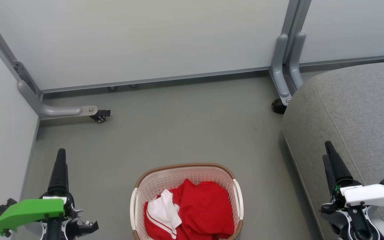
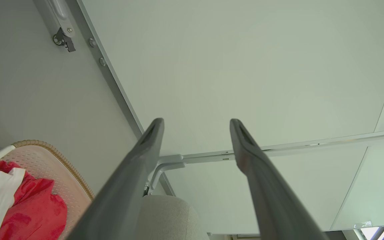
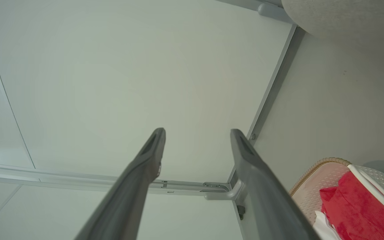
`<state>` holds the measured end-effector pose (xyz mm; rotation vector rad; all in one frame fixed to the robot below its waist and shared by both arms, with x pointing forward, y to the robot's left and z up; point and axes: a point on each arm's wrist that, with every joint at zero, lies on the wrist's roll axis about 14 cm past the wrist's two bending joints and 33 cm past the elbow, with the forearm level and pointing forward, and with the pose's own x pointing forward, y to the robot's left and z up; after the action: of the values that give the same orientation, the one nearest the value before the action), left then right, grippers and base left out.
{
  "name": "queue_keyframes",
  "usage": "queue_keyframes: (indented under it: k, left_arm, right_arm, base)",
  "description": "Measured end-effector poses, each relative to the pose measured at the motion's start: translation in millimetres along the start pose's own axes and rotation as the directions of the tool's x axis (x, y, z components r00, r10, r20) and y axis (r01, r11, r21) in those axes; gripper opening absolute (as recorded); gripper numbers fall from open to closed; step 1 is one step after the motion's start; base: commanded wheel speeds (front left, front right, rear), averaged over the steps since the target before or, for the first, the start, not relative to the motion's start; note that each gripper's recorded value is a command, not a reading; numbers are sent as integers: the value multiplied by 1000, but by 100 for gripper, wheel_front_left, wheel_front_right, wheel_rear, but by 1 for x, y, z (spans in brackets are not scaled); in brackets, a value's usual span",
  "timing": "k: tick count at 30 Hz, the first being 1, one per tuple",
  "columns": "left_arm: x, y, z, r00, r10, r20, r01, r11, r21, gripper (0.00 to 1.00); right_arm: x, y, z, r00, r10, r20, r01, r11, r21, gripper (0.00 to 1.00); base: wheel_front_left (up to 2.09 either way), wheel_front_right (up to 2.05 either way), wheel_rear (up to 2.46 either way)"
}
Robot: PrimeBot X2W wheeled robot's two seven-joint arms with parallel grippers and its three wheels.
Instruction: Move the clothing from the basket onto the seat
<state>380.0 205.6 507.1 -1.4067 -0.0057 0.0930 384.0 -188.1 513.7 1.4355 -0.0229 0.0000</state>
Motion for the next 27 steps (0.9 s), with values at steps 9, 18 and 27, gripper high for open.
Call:
queue_keyframes:
  k: [9,18,27]
  left_arm:
    - [1,-7,0,1000,-19,16,16,982,187,100]
    - [1,-10,-7,1000,-23,17,15,928,373,100]
    - [-1,-15,-12,999,-42,19,25,839,543,100]
  right_arm:
    - [3,16,-6,997,77,-12,-77,984,-163,100]
    - [4,31,-12,989,147,-30,-149,932,-329,100]
    - [6,39,-11,982,188,-32,-181,860,-477,100]
  base:
    - [0,0,0]
    - [0,0,0]
    - [0,0,0]
